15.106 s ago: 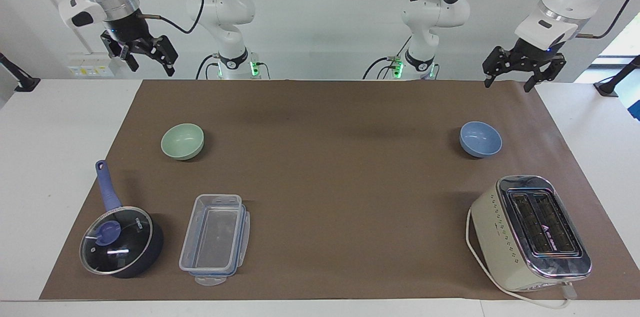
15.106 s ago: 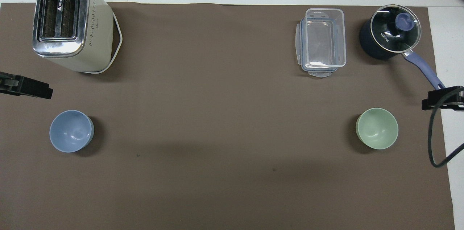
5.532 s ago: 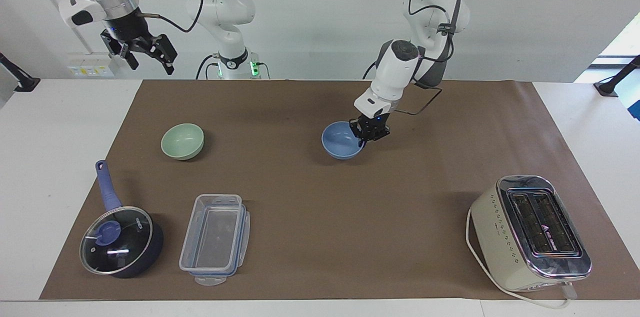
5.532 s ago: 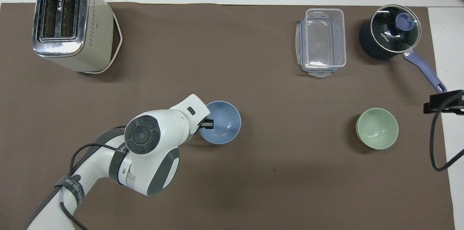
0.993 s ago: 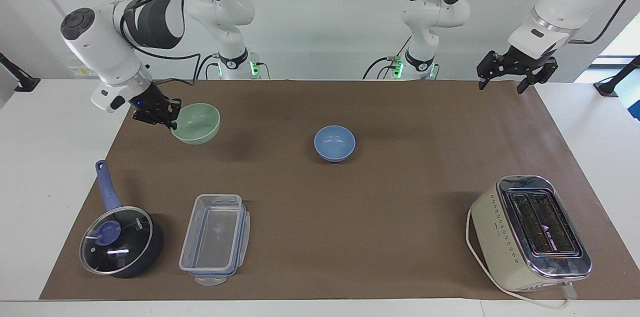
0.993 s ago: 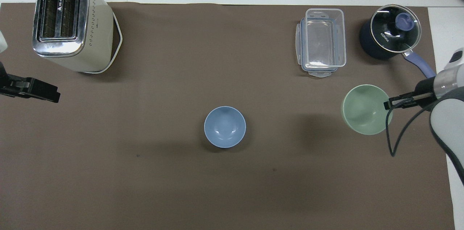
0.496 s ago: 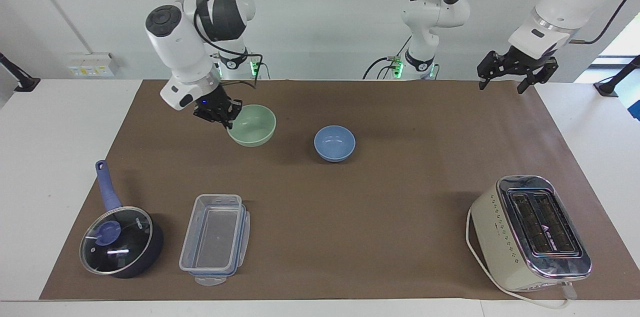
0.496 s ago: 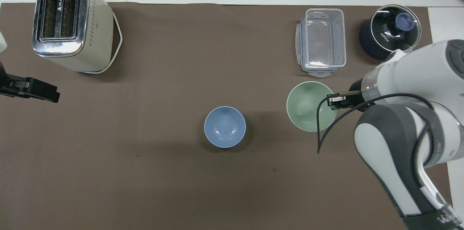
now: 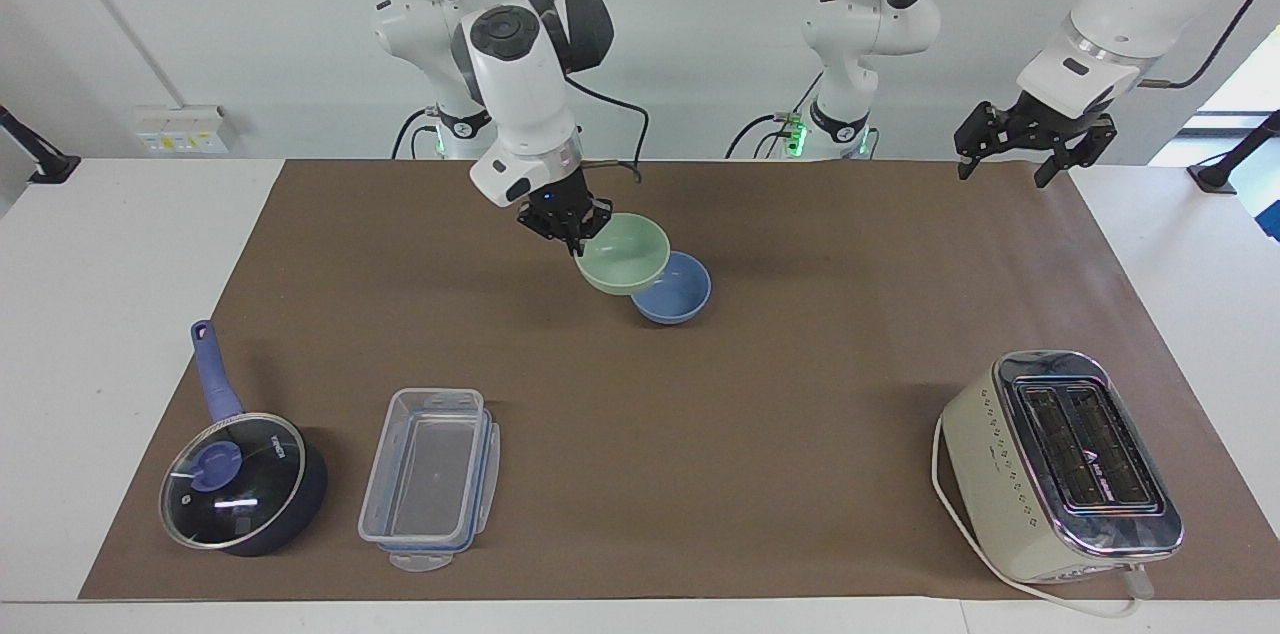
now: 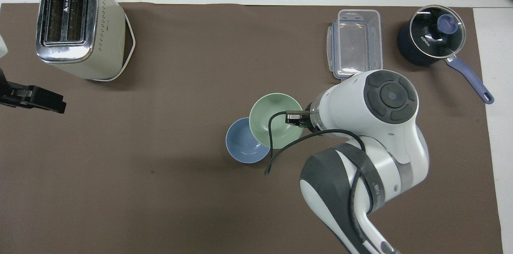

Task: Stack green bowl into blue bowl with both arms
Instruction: 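Lift the green bowl with the right gripper over the blue bowl, then lower the green bowl into the blue bowl and open the right gripper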

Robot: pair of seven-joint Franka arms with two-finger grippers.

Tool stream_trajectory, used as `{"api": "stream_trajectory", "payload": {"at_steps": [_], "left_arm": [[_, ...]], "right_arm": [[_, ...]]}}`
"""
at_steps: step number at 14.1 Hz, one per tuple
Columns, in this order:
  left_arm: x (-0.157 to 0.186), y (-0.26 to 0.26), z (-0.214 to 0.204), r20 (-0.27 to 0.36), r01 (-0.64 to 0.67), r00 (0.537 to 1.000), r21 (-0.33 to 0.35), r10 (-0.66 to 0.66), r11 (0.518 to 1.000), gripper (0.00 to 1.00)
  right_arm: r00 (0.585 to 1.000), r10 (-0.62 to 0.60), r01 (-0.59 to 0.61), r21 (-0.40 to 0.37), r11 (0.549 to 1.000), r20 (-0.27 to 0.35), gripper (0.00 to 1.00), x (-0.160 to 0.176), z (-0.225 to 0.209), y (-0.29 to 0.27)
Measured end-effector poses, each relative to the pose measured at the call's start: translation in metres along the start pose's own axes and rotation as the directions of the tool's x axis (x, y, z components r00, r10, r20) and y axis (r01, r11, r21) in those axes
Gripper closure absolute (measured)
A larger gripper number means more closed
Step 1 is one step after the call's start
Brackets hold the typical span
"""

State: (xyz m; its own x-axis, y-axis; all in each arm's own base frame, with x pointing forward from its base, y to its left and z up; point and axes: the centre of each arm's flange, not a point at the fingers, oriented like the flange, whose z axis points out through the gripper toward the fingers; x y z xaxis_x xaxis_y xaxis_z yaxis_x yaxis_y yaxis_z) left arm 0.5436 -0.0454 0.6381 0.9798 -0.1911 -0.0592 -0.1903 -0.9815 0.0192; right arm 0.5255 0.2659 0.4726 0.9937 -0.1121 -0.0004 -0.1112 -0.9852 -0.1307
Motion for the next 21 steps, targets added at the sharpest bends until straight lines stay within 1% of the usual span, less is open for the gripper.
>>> {"api": "stream_trajectory", "payload": {"at_steps": [2,4,6,10,15,18,21], "left_arm": [[0.0,0.0,0.0,0.0,0.0,1.0,0.0,0.0,1.0,0.0],[0.0,0.0,0.0,0.0,0.0,1.0,0.0,0.0,1.0,0.0],[0.0,0.0,0.0,0.0,0.0,1.0,0.0,0.0,1.0,0.0],[0.0,0.0,0.0,0.0,0.0,1.0,0.0,0.0,1.0,0.0],[0.0,0.0,0.0,0.0,0.0,1.0,0.0,0.0,1.0,0.0],[0.0,0.0,0.0,0.0,0.0,1.0,0.0,0.0,1.0,0.0],[0.0,0.0,0.0,0.0,0.0,1.0,0.0,0.0,1.0,0.0]], "right_arm": [[1.0,0.005,-0.005,0.0,1.0,0.004,0.96,-0.004,0.008,-0.016],[1.0,0.009,-0.009,0.007,1.0,-0.006,0.96,-0.005,0.026,-0.031],[1.0,0.005,-0.005,0.003,1.0,0.001,0.96,-0.005,0.044,-0.039],[1.0,-0.008,0.008,-0.008,1.0,0.014,0.96,-0.012,0.071,-0.044],[0.999,-0.018,0.019,-0.023,1.0,0.034,0.96,-0.023,0.09,-0.044],[0.999,-0.04,0.04,-0.016,0.999,0.023,0.96,-0.029,0.105,-0.056],[0.999,-0.038,0.039,-0.023,0.999,0.032,0.96,-0.03,0.112,-0.054]]}}
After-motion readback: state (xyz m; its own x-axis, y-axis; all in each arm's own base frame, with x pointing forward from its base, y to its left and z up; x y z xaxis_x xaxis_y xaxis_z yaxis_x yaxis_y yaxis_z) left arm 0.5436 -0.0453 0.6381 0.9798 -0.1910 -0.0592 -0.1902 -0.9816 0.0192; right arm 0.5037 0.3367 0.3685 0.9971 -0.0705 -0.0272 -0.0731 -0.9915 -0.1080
